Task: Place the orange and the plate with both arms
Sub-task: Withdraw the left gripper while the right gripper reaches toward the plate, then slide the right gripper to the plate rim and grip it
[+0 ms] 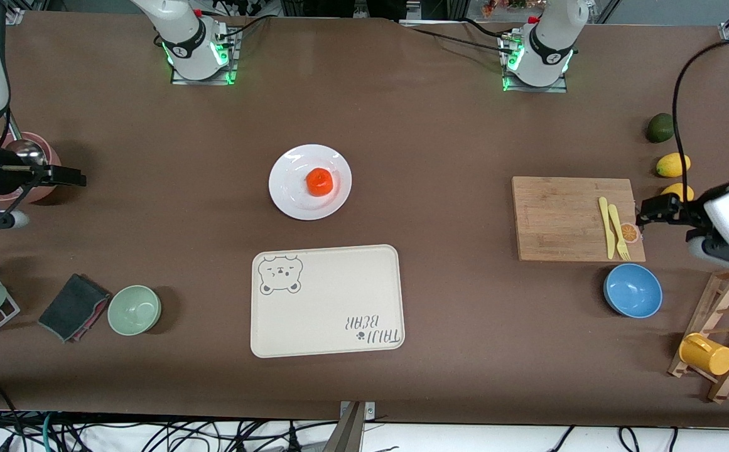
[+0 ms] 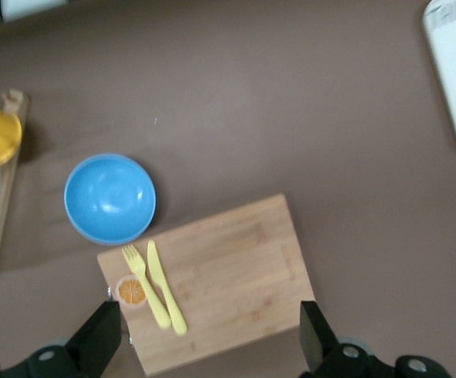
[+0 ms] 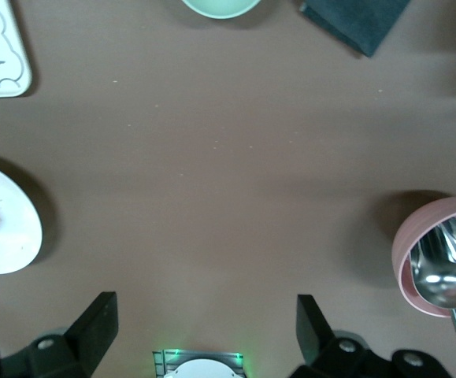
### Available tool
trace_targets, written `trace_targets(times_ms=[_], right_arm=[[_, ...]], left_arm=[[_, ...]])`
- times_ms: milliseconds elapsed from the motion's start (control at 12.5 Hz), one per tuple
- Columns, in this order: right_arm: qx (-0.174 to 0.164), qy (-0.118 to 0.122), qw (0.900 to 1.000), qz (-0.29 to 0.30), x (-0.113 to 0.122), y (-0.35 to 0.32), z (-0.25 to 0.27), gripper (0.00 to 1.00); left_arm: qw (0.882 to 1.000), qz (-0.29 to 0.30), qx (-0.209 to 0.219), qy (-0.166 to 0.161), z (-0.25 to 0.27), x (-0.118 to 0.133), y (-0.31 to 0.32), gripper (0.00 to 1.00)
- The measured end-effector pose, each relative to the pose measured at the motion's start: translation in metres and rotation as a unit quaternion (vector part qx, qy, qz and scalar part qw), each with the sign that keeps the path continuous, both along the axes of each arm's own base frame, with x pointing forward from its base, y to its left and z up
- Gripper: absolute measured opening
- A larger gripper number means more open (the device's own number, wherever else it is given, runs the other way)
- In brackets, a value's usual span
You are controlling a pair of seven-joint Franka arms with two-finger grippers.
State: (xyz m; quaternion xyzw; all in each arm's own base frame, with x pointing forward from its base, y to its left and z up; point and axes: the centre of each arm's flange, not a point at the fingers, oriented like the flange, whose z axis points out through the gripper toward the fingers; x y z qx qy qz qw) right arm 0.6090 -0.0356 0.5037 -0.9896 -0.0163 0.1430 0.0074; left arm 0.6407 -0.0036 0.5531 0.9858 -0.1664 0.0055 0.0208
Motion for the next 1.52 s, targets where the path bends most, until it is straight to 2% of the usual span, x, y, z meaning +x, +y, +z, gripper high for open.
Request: trace_targets(times_ms=[80,240,399,559,878,1118,1278,1517], right_arm=[[0.003,-0.001,1.000,0.006,-0.001,0.008,0.000,1.00],[0.010,-0.016,1.000,0.017,-0.002,0.023,-0.006,1.00],[0.016,-0.031,0.999,0.030,-0.004,0.047,-0.025,1.00],[0.041,-0.035,0.998,0.028,-0.007,0.072,-0.050,1.00],[0.072,-0.053,0.996,0.021,-0.020,0.110,-0.120,1.00],[0.129,-0.040,0.991,-0.005,-0.036,0.129,-0.156,1.00],[0.189,-0.029,0.981,0.010,-0.045,0.140,-0.174,1.00],[0.282,-0.028,0.958,0.050,-0.061,0.144,-0.219,1.00]], left_arm=[[1.000,-0.015,0.004,-0.027,0.014,-0.022,-0.019,1.00],[0.999,-0.028,0.006,-0.044,0.038,-0.069,-0.031,1.00],[0.999,-0.023,0.006,-0.026,0.054,-0.101,-0.022,1.00],[1.000,-0.011,0.008,-0.003,0.061,-0.117,-0.004,1.00],[1.000,0.007,0.007,0.010,0.050,-0.114,0.018,1.00],[1.000,0.008,0.008,0.012,0.043,-0.108,0.018,1.00],[1.000,0.008,0.008,0.004,0.045,-0.107,0.018,1.00],[1.000,0.008,0.008,0.003,0.046,-0.106,0.018,1.00]])
